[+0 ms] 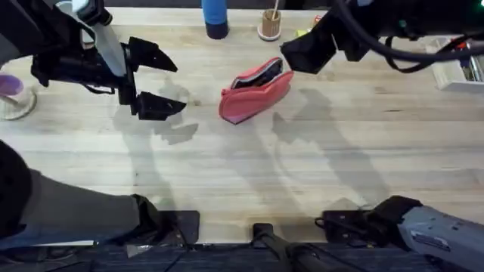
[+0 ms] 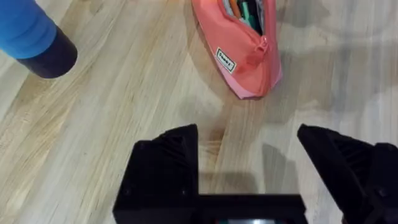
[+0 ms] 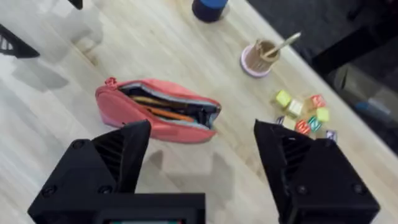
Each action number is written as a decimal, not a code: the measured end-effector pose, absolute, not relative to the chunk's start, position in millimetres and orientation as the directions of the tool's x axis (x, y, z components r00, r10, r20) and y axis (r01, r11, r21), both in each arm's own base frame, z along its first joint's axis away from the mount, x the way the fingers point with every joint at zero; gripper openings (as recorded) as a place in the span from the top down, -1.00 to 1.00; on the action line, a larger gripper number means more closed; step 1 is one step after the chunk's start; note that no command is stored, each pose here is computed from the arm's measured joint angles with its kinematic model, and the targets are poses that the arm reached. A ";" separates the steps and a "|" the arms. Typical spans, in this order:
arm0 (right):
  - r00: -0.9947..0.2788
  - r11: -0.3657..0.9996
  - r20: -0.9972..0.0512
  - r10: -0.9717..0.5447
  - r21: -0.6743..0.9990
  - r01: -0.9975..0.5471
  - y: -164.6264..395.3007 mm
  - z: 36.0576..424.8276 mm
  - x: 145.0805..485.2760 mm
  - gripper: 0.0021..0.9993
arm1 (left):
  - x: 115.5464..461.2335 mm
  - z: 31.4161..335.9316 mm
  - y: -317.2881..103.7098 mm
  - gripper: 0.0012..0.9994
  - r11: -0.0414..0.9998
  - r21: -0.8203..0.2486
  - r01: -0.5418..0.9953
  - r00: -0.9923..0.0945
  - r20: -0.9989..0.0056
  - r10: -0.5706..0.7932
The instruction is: Unzip the bag, pick up the pens from the table one at a time and place them inside, then zip the bag closed.
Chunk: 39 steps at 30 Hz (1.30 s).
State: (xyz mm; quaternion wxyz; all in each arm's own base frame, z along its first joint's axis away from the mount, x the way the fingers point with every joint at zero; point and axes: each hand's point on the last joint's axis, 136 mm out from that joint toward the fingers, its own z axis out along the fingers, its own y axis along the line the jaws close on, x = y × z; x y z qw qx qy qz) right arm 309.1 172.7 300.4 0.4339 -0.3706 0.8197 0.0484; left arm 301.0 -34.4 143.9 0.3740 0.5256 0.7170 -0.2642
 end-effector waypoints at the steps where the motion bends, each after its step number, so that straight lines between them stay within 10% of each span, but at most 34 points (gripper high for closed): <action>1: -0.365 0.725 -0.742 -0.563 -0.230 -0.649 172.8 297.8 309.3 -0.99 | 301.0 143.9 -34.4 -0.99 0.308 0.014 0.951 -0.168 -0.814 0.556; 39: -0.348 0.422 -0.451 -0.822 -0.072 -0.904 324.6 194.5 285.5 -0.99 | 301.0 143.9 -34.4 -0.99 0.308 0.015 0.951 -0.167 -0.814 0.556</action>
